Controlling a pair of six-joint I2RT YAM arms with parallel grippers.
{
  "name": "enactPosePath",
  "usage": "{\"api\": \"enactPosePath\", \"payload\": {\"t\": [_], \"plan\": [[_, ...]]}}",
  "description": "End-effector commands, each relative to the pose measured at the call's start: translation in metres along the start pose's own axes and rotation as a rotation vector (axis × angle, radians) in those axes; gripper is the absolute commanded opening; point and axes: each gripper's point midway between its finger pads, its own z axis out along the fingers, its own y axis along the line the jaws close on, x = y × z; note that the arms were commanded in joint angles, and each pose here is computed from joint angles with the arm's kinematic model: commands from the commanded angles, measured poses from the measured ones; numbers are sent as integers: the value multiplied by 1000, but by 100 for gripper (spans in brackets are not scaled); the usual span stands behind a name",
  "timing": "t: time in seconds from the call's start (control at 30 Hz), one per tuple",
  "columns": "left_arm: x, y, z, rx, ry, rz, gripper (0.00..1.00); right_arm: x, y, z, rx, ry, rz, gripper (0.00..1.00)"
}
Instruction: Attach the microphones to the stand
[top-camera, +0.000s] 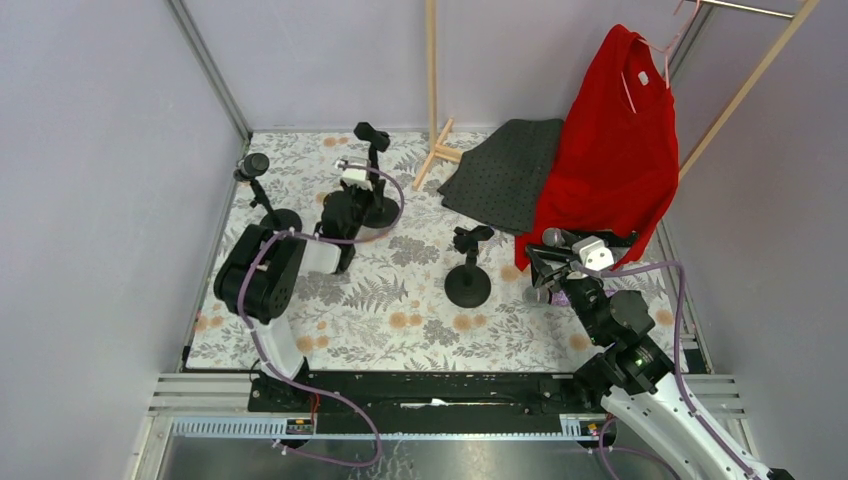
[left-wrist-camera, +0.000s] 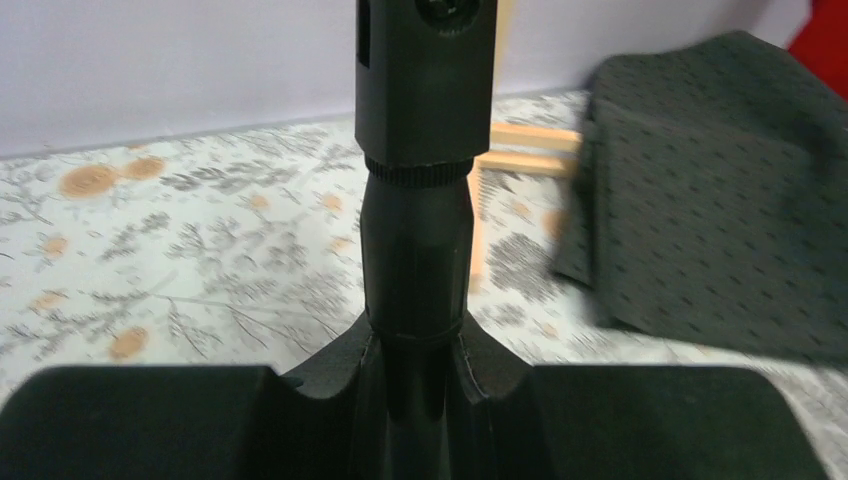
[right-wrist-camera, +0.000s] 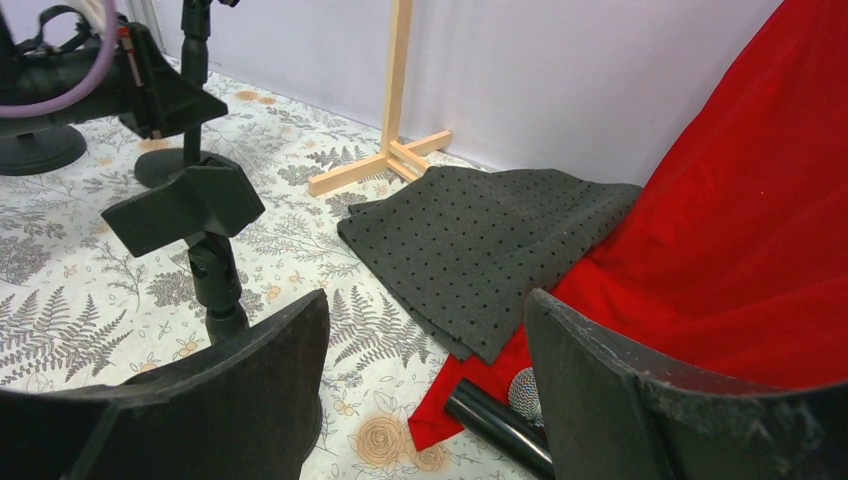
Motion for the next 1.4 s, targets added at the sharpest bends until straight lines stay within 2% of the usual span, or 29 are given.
{"api": "enactPosePath", "payload": {"t": [0.0,0.17,0.33,0.53,0.9,1.13,1.37], "plan": [[-43,-28,-31,22,-143,8,1,-12,-2,-1,5,-49,15,78],[-23,-36,-57,33,-117,-32,4,-13,0,-1,-2,-52,20,77],[-12,-48,-66,62,-86,-38,7,-13,1,-2,-9,-55,24,78],[3,-59,-74,76,-41,-37,19,-15,2,-2,-16,-63,29,77],[14,-54,-86,44,-10,-33,36,-13,3,-1,-15,-57,29,77],[19,-43,-93,-7,7,-1,52,-12,2,-1,-14,-53,27,77],[22,-47,-96,21,31,-2,65,-12,2,-1,-10,-52,24,77]]}}
